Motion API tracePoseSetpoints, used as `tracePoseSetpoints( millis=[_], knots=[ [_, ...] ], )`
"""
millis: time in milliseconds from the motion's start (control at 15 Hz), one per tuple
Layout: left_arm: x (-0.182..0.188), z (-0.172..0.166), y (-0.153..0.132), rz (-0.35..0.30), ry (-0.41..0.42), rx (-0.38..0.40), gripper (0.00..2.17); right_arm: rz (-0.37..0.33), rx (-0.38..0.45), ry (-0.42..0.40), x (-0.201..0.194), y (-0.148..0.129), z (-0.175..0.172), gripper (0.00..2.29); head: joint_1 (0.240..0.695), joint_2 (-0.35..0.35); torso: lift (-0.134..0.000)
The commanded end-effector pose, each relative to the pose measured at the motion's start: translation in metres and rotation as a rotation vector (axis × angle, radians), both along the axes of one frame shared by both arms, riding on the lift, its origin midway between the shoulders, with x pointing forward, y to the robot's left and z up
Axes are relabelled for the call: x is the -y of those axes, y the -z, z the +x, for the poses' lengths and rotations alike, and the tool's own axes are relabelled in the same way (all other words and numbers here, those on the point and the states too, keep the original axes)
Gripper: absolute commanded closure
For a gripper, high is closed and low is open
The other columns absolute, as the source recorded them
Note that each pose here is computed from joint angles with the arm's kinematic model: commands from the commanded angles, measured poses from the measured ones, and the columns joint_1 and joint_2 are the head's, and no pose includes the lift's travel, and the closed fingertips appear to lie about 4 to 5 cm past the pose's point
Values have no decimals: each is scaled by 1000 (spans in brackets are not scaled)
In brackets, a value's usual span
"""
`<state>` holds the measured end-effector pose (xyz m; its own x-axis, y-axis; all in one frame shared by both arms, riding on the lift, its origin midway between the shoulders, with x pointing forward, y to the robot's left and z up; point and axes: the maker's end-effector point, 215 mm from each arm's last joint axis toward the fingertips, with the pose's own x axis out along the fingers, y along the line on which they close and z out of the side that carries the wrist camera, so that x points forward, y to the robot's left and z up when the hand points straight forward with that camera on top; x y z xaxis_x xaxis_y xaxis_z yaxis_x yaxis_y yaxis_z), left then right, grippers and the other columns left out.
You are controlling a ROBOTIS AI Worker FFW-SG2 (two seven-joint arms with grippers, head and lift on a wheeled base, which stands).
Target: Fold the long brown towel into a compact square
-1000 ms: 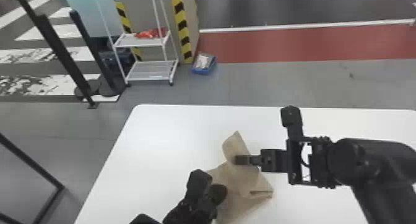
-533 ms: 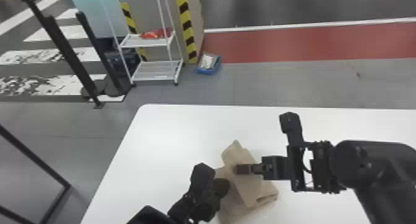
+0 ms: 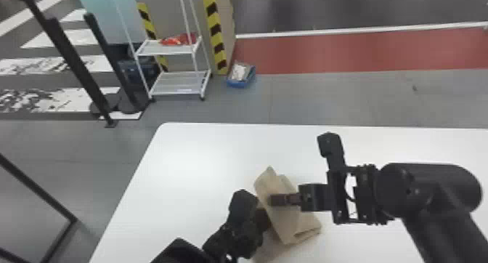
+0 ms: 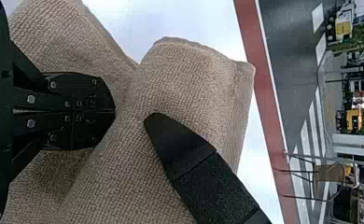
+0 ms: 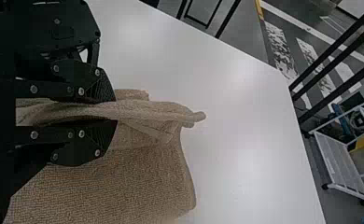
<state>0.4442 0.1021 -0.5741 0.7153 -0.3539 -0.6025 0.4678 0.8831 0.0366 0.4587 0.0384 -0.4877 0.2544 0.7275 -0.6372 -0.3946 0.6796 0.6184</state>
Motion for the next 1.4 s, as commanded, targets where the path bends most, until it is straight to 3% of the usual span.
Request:
tracePoseSetpoints(
  millis=[0, 133, 467, 600, 800, 1333],
  knots=[
    [-1, 0, 0, 1, 0, 0, 1693, 2, -4, -8, -4, 2, -3, 947, 695, 172, 0],
    [-1, 1, 0, 1, -1, 3, 1693, 10, -14, -10, -6, 4, -6, 731, 695, 176, 0],
    [-9, 2, -1, 6, -11, 4, 1693, -2, -22, -23, -9, 9, -13, 704, 695, 191, 0],
    [-10, 1, -1, 7, -11, 4, 1710, -1, -27, -32, -12, 11, -18, 394, 695, 195, 0],
    [-15, 4, -7, 4, -23, 20, 1710, -2, -40, -34, -12, 14, -22, 228, 695, 203, 0],
    [-70, 23, -48, 42, -109, 133, 1710, 31, -85, -44, -16, 19, -32, 228, 695, 252, 0]
  ],
)
